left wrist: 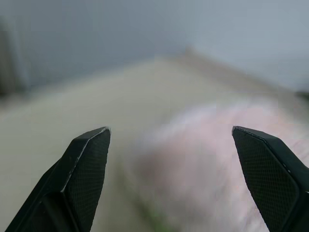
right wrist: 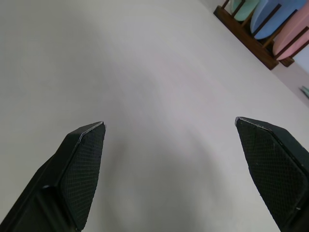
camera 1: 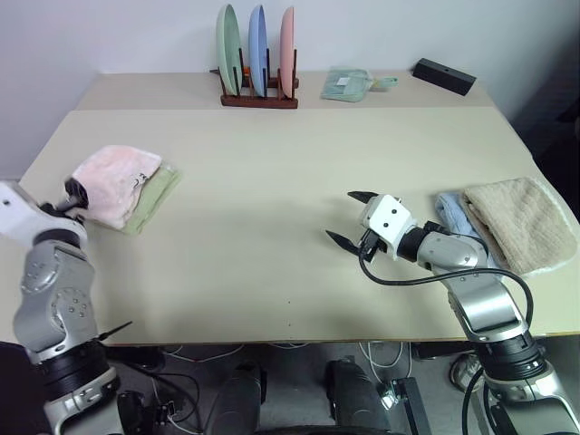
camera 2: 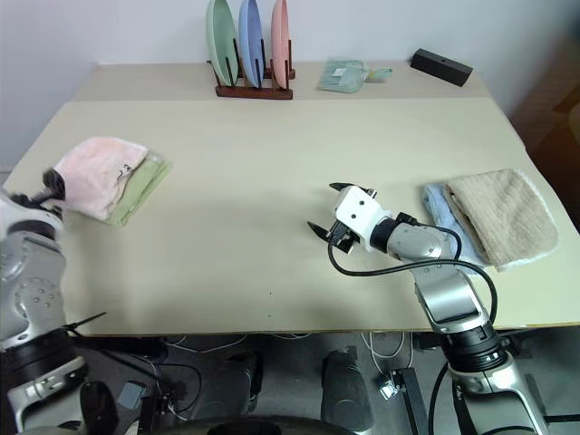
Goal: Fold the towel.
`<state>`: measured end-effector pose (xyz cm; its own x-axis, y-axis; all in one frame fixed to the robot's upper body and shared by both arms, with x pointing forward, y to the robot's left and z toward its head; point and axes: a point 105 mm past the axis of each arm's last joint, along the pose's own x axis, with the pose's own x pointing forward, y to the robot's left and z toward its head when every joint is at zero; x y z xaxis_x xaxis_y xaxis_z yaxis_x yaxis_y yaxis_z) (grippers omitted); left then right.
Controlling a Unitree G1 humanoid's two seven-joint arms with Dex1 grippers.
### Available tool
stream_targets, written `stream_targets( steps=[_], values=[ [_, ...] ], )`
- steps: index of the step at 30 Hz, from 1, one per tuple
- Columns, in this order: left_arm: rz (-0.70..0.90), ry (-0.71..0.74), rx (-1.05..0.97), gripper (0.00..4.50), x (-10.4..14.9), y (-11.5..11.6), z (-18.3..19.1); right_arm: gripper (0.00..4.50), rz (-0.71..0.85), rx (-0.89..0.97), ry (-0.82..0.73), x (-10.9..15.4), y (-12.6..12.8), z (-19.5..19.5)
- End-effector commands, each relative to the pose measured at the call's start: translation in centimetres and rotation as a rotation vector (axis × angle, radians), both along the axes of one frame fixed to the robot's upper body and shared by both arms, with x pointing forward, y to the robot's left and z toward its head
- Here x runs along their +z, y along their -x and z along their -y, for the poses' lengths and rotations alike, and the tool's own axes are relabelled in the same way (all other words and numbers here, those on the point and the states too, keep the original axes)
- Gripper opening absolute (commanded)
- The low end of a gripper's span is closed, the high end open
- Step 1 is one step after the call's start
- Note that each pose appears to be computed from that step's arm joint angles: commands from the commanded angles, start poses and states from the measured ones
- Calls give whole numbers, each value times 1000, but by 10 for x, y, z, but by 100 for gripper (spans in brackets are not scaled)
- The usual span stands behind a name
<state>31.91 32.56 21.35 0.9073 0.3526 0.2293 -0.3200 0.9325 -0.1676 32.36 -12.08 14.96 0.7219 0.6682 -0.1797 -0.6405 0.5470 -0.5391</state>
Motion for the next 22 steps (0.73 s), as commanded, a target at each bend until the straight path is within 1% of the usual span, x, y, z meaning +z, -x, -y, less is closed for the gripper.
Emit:
stream_targets(
  steps=[1, 3, 4, 7, 9, 12, 16, 20, 22],
  values=[
    [9, -185, -380, 411, 11, -16, 88, 439, 34, -31, -48, 13, -4, 9],
    [-39, -232, -563, 411, -4, -17, 127, 439, 34, -55, -61, 12, -5, 13],
    [-75, -240, -635, 411, -15, -16, 142, 439, 33, -70, -69, 12, -6, 16],
    [-169, -302, -795, 411, -48, -13, 180, 439, 26, -123, -89, 10, -6, 29],
    [-215, -352, -838, 411, -65, -15, 189, 439, 14, -176, -117, 8, -5, 38],
    [-234, -396, -883, 411, -77, -17, 200, 439, -23, -253, -143, 2, 0, 57],
    [-229, -397, -911, 411, -82, -21, 206, 439, -45, -301, -141, -7, 9, 69],
    [-232, -427, -932, 411, -88, -23, 209, 439, -82, -351, -194, -12, 20, 75],
    [-226, -425, -920, 411, -88, -25, 208, 439, -92, -358, -214, -13, 21, 75]
  ],
)
